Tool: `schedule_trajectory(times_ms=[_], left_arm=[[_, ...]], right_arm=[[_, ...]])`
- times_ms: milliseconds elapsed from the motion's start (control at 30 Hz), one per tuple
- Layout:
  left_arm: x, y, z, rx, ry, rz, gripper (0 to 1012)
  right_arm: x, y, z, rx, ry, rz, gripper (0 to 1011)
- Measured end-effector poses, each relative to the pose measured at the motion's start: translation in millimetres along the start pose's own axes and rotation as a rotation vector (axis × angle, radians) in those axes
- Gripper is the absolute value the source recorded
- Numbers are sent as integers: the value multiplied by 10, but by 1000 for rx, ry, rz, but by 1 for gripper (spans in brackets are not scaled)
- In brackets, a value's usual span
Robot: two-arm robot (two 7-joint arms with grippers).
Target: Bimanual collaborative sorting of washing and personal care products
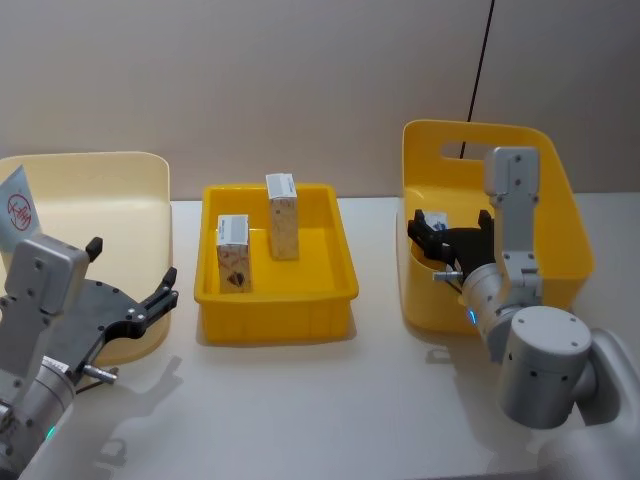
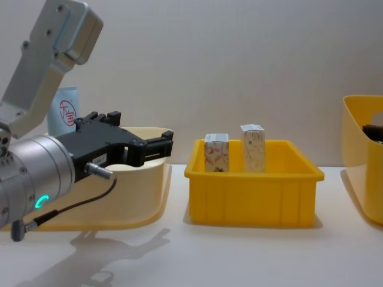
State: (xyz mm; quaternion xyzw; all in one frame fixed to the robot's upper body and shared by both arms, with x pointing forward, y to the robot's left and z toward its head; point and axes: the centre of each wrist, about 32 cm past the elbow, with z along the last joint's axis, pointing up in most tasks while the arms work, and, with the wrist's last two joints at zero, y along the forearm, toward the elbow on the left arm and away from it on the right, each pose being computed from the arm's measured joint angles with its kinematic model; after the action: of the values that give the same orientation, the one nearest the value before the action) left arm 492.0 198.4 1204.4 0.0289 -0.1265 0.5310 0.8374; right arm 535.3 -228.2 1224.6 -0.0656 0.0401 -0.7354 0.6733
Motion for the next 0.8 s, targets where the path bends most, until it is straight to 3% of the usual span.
schedule_trajectory(times_ms=[300,500,800], left_arm=[[0,0,0,0,0,0,1003],[0,0,0,0,0,0,1003],[0,0,0,0,0,0,1003]], right_arm=[[4,2,-17,21,5,7,1001],[12,6,-26,73,14,28,1001],[43,16,-7,198,42,80,1001]])
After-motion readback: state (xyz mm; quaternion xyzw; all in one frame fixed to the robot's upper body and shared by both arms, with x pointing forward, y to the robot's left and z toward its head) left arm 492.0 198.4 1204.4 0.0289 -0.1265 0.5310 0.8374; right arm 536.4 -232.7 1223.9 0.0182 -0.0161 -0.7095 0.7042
